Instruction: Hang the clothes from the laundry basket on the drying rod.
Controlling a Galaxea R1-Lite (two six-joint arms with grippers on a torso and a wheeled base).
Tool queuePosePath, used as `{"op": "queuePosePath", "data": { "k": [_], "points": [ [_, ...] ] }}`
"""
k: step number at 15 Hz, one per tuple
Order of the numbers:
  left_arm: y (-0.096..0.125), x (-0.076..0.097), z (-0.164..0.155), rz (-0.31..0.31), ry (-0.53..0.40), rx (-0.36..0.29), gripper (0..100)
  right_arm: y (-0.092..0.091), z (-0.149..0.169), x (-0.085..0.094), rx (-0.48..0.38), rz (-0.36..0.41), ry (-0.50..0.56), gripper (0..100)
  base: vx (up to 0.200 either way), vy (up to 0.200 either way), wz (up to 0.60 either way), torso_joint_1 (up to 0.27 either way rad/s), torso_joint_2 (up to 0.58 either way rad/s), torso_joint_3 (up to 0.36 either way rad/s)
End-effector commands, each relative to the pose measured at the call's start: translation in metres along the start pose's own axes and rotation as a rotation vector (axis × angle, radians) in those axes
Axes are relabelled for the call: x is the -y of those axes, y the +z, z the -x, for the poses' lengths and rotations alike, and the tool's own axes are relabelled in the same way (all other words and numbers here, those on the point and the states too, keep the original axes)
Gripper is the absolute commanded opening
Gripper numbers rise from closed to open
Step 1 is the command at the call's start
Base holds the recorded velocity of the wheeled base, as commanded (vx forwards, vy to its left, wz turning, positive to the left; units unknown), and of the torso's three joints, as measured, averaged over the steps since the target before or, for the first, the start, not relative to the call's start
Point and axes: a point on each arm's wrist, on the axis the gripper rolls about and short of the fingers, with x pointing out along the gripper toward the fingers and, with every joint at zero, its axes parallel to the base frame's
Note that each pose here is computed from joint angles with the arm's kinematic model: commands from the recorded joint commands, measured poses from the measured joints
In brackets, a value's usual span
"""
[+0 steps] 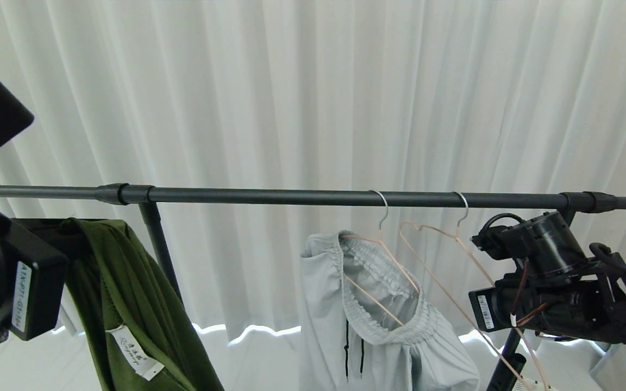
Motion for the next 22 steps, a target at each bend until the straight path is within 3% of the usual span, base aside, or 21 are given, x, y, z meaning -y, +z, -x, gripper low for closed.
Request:
{"op": "queuePosePath", "data": {
  "k": [1,7,11,18,22],
  "points": [
    [0.0,0.0,0.0,0.0,0.001,0.0,0,0.003,0.009,0.002,0.039,-0.008,-0.005,0,0.0,0.0,0.0,0.0,0.0,0.0],
    [-0.006,-0.002,0.004,0.002,0.001,0.006,0,0.007,0.043,0.01,0.135,-0.033,0.012,0,0.0,0.0,0.0,0.0,0.0,0.0],
    [-0.009,-0.003,0.008,-0.034,0.003,0.01,0,0.002,0.057,0.016,0.172,-0.038,-0.003,0,0.0,0.0,0.0,0.0,0.0,0.0],
    [-0.01,-0.002,0.005,-0.048,0.002,0.001,0,-0.022,0.081,0.025,0.204,-0.013,0.016,0,-0.2,0.0,0.0,0.002,0.0,0.004],
    [-0.012,-0.001,0.004,-0.054,0.001,-0.009,0,-0.024,0.088,0.021,0.224,0.014,0.049,0,-0.2,0.0,0.0,0.002,0.0,0.004]
  ]
}}
